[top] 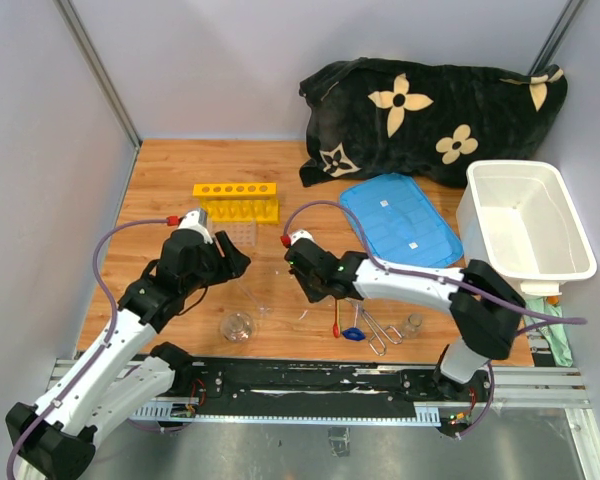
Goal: Organize the chemistry lab equipment
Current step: Pick up the test tube at the center of the board.
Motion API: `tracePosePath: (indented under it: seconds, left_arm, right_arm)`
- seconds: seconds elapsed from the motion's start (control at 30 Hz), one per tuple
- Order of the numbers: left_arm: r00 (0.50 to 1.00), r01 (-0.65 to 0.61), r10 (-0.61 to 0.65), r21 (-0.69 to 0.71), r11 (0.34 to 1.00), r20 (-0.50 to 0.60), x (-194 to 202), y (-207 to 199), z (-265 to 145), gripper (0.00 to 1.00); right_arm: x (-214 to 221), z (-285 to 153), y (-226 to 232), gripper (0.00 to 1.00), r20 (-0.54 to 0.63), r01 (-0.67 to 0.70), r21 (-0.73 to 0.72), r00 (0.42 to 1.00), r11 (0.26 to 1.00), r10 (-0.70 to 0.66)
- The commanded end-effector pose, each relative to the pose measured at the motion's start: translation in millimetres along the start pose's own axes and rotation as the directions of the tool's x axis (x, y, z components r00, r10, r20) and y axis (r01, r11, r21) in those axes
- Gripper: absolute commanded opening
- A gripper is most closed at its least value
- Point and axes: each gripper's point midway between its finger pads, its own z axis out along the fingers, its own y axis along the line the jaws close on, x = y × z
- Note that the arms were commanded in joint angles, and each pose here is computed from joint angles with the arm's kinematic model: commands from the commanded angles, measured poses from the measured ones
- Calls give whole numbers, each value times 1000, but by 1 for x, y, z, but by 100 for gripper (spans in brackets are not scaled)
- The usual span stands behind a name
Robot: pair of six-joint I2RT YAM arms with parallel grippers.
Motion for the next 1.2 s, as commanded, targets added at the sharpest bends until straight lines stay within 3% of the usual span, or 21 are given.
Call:
tracePosePath:
  seconds: [0.0,0.23,0.57,0.83,1.17]
  left_arm:
    - [998,57,-59,87,995,26,-11,-21,4,60]
    - [997,67,-73,161,985,28,-18,-39,1,59]
    - [991,64,-93,272,960,92,-50,-71,-14,57]
    - [993,61,-88,310,949,74,-51,-83,-11,53]
    - [996,43,-66,305,951,65,-49,-84,-11,55]
  right_arm:
    - [-33,-18,2,1,195,21,-32,981,999,-14]
    - [-50,-41,14,1,343,84,-127,939,988,-35]
    - [-65,-87,34,1,622,144,-308,778,940,85]
    - [-90,-113,52,1,686,160,-317,720,935,110]
    - [-109,-115,68,1,688,194,-305,721,932,75]
